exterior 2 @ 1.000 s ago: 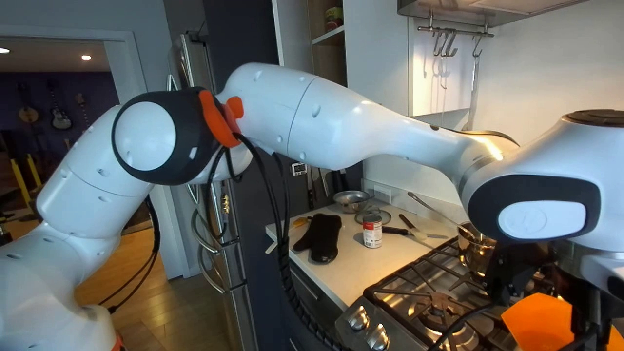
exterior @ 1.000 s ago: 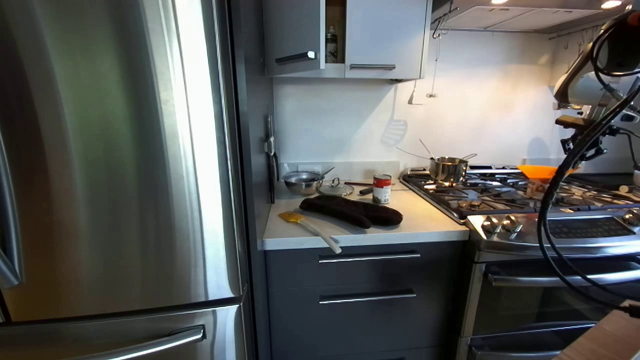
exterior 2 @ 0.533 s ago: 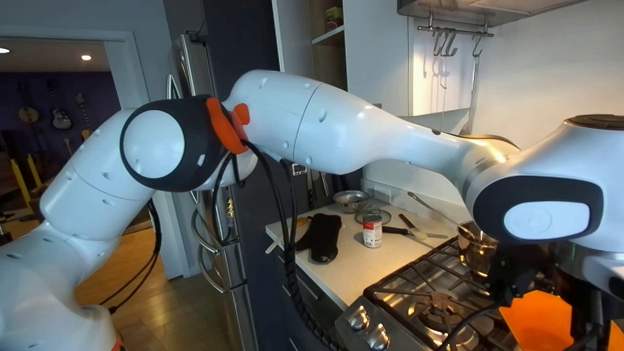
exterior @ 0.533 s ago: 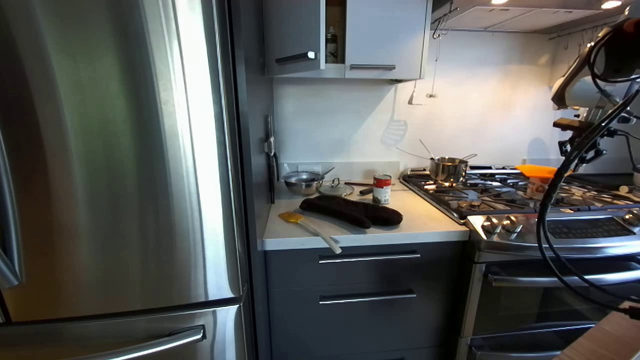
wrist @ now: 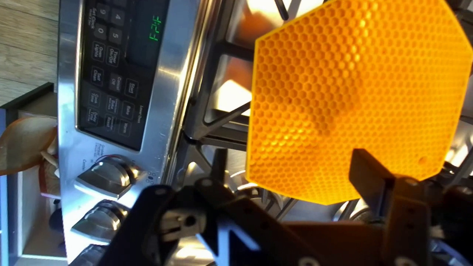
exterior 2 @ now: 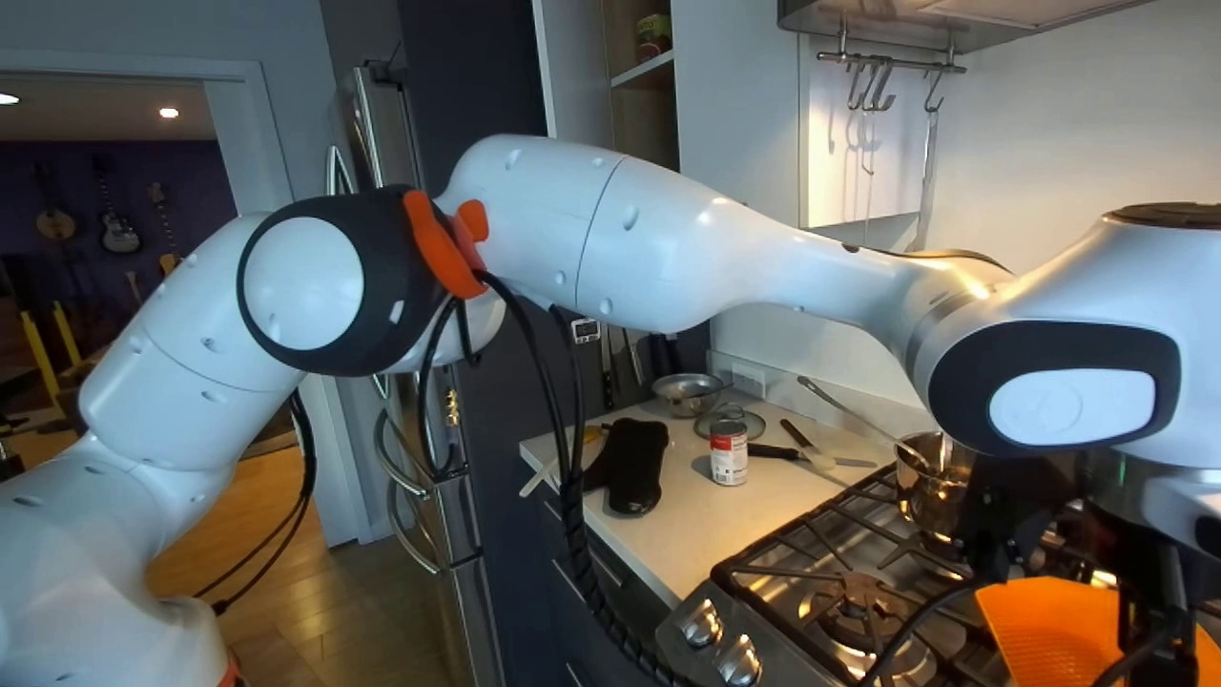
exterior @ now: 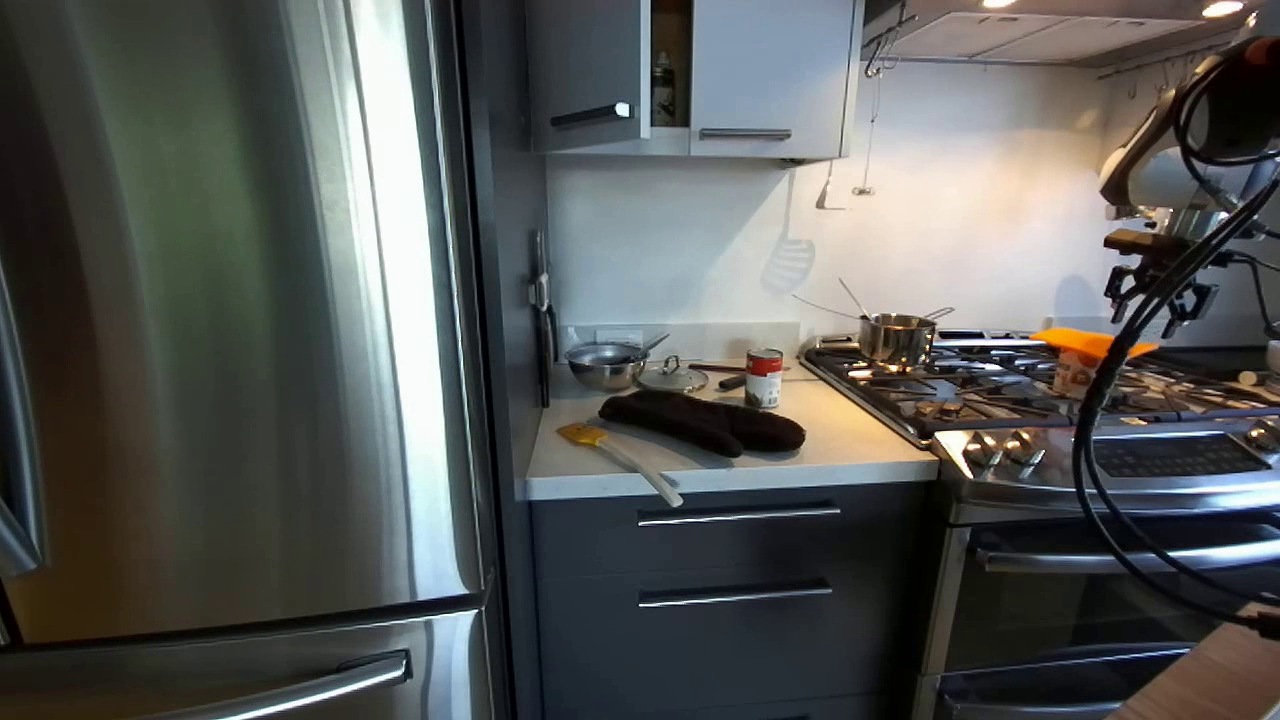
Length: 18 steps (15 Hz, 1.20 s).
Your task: Pick up the orange placemat and put it top of the can on the stove
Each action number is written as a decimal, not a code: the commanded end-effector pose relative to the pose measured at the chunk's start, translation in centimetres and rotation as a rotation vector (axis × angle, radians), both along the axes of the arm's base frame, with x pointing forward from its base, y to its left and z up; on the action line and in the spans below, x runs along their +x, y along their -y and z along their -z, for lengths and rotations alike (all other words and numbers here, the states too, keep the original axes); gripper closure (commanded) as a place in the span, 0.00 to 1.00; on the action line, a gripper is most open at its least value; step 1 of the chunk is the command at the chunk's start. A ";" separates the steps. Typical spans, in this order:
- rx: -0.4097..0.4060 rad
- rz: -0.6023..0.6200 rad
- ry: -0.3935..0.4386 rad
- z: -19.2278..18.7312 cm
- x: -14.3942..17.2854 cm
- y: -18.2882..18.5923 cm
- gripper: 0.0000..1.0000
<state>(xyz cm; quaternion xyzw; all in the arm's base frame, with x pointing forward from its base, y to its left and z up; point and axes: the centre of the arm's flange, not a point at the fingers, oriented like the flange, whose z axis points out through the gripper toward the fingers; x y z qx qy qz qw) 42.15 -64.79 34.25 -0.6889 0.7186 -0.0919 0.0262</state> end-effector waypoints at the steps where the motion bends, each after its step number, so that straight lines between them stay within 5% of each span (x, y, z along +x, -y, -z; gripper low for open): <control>1: -0.012 -0.095 0.006 -1.5 0.0 -1.1 0.00; 12: -0.227 -0.615 -0.023 -6.9 2.9 -15.2 0.00; 18: -0.236 -0.857 -0.108 -8.3 1.9 -23.5 0.00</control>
